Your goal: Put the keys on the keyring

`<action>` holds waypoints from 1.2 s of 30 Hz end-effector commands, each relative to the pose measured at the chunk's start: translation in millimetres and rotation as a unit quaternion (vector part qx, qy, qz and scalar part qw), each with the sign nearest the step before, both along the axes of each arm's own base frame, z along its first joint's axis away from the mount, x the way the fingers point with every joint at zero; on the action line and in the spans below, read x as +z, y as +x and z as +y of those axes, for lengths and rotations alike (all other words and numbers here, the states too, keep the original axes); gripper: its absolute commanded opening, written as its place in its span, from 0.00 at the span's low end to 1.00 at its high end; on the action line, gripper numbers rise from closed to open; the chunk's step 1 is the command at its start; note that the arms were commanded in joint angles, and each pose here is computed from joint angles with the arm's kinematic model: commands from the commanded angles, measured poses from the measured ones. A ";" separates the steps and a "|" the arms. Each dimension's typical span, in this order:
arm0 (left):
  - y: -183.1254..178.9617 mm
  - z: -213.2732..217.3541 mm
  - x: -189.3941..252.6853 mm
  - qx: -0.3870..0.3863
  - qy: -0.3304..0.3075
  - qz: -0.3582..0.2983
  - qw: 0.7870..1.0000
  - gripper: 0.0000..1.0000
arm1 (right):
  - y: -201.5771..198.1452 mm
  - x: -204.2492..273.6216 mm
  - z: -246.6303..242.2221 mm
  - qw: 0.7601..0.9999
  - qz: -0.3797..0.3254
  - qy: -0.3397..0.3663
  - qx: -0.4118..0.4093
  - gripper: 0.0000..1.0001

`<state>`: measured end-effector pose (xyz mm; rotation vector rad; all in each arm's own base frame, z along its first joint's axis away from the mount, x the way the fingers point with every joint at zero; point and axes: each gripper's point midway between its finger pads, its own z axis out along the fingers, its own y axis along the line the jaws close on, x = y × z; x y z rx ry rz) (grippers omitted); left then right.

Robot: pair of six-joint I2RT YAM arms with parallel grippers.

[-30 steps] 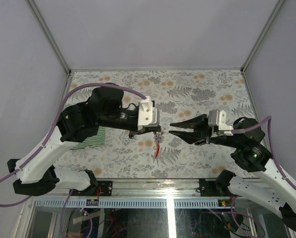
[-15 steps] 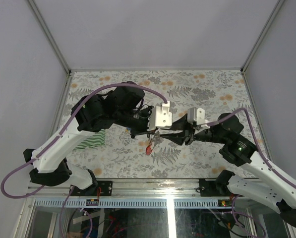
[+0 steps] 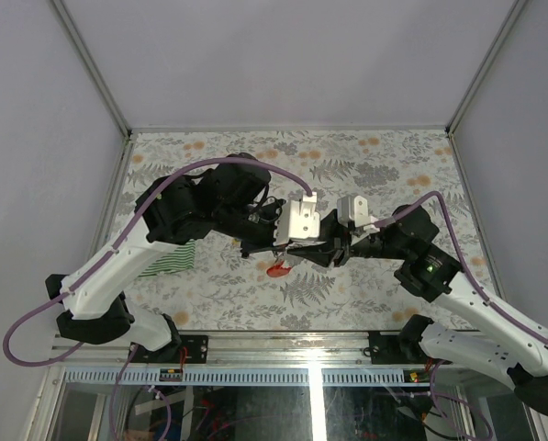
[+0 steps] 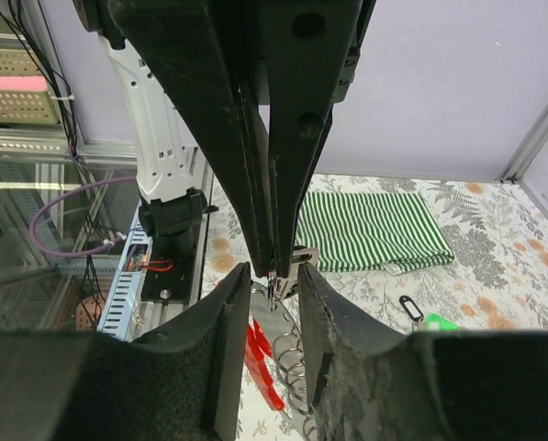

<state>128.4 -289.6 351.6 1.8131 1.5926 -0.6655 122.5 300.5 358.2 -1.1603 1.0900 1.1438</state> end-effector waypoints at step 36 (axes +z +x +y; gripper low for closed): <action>-17.9 -7.1 67.6 -0.019 -0.285 -0.116 0.951 0.27 | -26.2 72.1 -18.9 0.994 -0.054 0.088 0.022 0.00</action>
